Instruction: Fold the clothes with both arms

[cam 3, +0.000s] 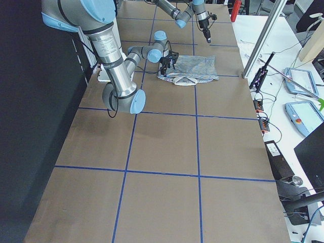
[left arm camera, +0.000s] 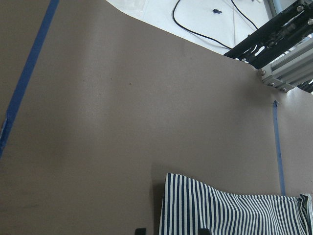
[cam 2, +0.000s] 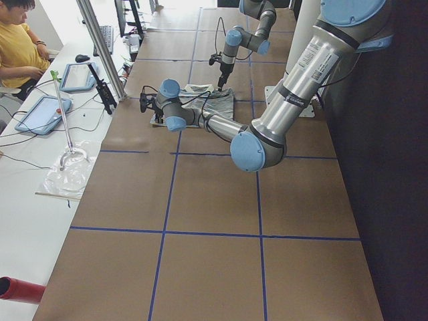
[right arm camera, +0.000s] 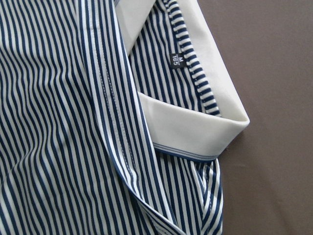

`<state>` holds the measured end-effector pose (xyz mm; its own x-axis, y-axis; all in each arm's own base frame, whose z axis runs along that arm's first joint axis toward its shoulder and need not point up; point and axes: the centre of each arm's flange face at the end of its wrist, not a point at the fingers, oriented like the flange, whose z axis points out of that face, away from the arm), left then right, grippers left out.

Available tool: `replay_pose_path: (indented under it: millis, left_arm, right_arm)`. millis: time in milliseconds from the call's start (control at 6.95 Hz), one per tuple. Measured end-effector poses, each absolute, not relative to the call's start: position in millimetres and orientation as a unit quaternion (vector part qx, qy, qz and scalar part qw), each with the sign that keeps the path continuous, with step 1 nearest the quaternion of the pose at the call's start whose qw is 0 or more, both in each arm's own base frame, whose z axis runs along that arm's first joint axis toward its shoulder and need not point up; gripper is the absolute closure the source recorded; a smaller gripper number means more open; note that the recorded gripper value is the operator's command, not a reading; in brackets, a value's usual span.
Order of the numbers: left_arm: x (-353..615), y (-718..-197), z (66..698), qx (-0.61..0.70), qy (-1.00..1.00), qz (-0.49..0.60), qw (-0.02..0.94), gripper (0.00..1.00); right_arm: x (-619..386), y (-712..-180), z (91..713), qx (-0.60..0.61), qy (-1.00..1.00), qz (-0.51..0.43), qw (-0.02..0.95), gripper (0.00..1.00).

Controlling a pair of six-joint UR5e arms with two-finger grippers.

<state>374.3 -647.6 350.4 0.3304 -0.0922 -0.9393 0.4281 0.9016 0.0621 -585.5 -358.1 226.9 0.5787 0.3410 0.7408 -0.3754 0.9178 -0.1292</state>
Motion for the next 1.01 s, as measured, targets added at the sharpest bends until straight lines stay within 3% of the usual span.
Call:
replay_pose_path:
  millis: [431, 575, 719, 863, 1007]
  left_arm:
    - [373.3, -646.9, 346.9, 0.153, 0.558, -0.162, 0.8, 0.53]
    - [373.0, -646.4, 345.0, 0.153, 0.558, -0.161, 0.799, 0.53]
    - [372.8, -646.1, 343.8, 0.153, 0.559, -0.161, 0.799, 0.53]
    - [372.7, -646.0, 343.4, 0.153, 0.559, -0.161, 0.799, 0.53]
    - [372.7, -645.9, 343.2, 0.153, 0.559, -0.161, 0.799, 0.53]
  right_arm:
    - [-603.9, -332.4, 232.7, 0.004, -0.409, 0.295, 0.864, 0.0]
    - [-606.6, -326.9, 237.5, 0.002, -0.406, 0.304, 0.862, 0.17]
    - [-607.6, -324.5, 240.5, 0.001, -0.404, 0.31, 0.861, 0.5]
    - [-608.1, -323.3, 241.8, -0.001, -0.403, 0.314, 0.86, 0.72]
    - [-608.6, -322.8, 242.1, -0.002, -0.402, 0.318, 0.858, 0.77]
